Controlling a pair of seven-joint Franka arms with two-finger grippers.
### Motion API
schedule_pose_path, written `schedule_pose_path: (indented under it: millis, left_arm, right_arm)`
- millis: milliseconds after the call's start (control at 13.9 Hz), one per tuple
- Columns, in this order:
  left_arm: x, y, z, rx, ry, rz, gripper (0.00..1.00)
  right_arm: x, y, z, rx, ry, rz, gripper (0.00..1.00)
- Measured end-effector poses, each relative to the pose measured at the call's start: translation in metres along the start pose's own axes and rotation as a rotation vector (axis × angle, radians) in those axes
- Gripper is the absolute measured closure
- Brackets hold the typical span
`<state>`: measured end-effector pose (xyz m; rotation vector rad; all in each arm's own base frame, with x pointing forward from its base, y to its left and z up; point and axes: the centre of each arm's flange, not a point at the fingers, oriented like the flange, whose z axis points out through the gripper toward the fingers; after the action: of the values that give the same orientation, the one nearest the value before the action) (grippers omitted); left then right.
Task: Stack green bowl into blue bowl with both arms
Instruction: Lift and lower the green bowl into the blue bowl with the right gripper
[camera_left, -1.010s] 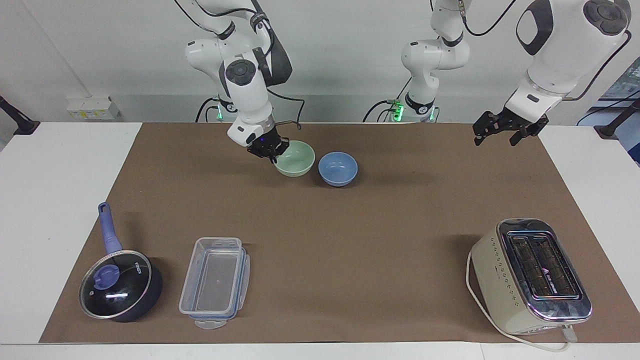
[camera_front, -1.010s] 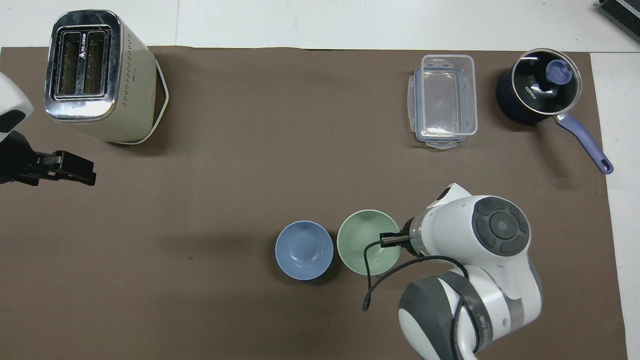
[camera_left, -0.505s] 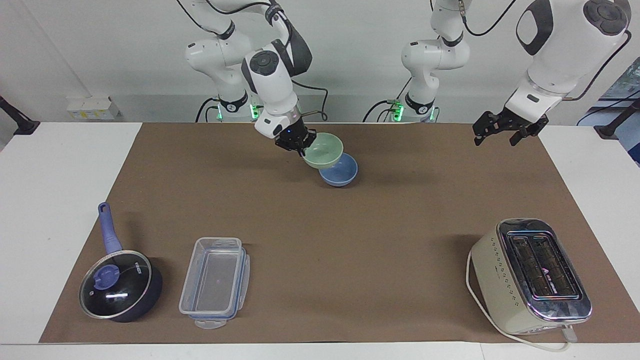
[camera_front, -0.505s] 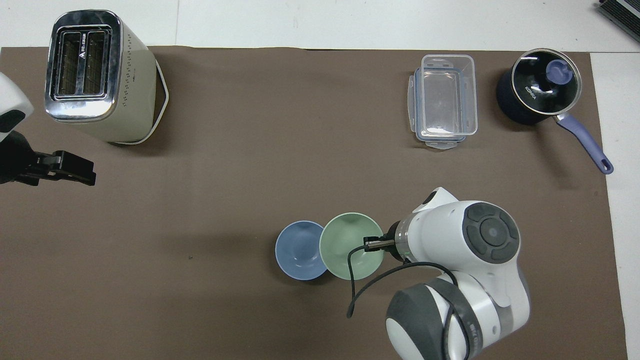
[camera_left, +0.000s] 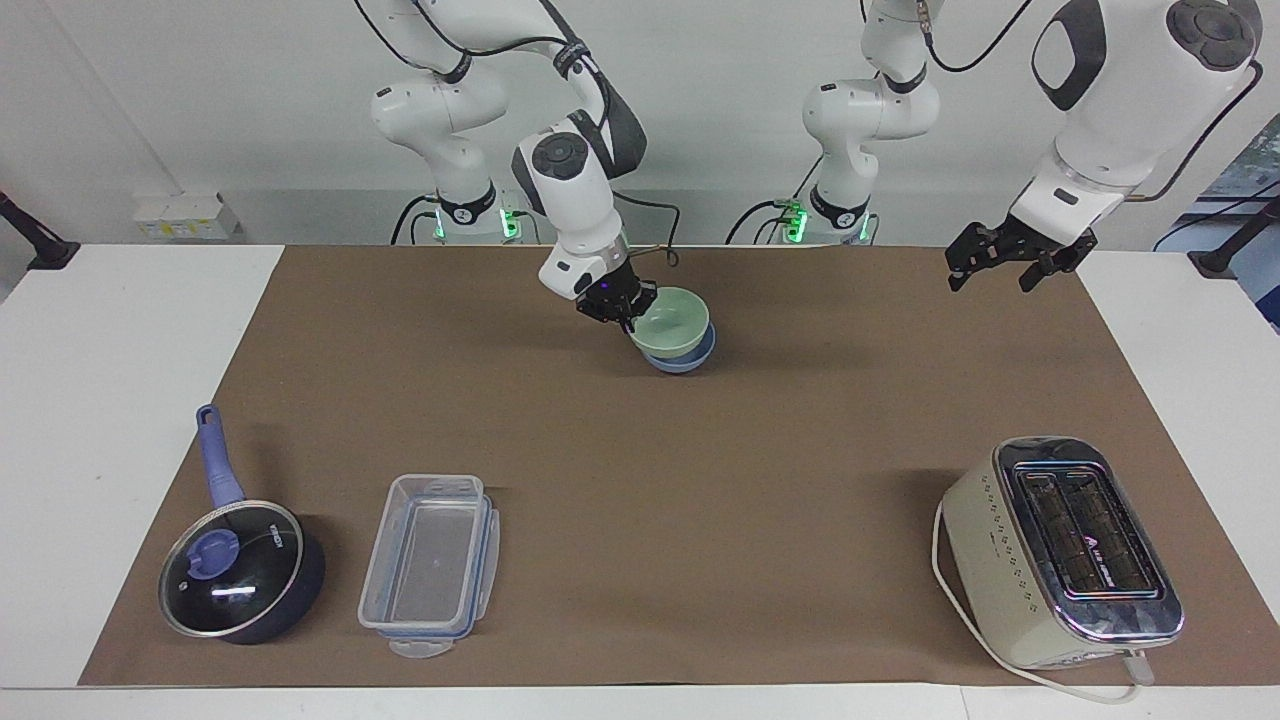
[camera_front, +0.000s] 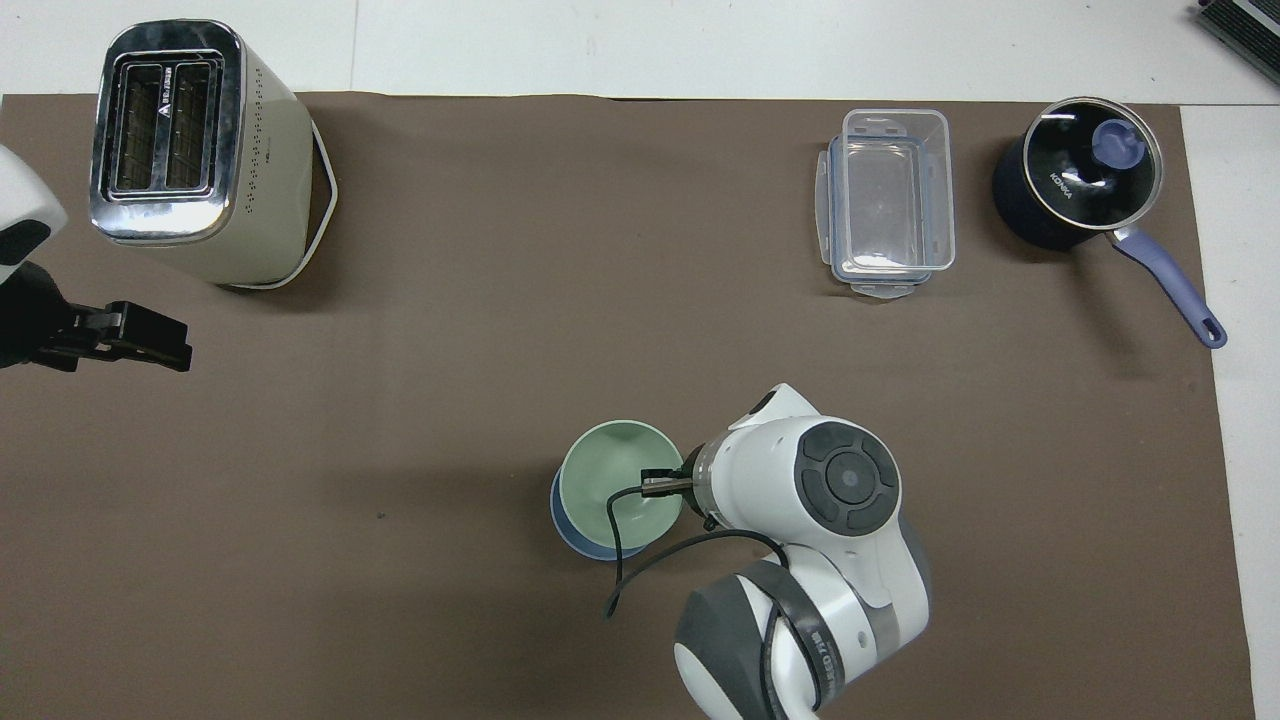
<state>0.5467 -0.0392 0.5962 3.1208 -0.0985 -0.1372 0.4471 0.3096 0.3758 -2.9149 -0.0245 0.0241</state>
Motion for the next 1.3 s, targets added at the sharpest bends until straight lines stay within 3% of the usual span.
schedule_pose_path:
  millis: [1298]
  left_arm:
    - [0.000,0.000,0.000,0.000,0.000,0.000,0.00]
  right_arm:
    - [-0.008,-0.017,0.028,-0.018,-0.019,0.020,0.95]
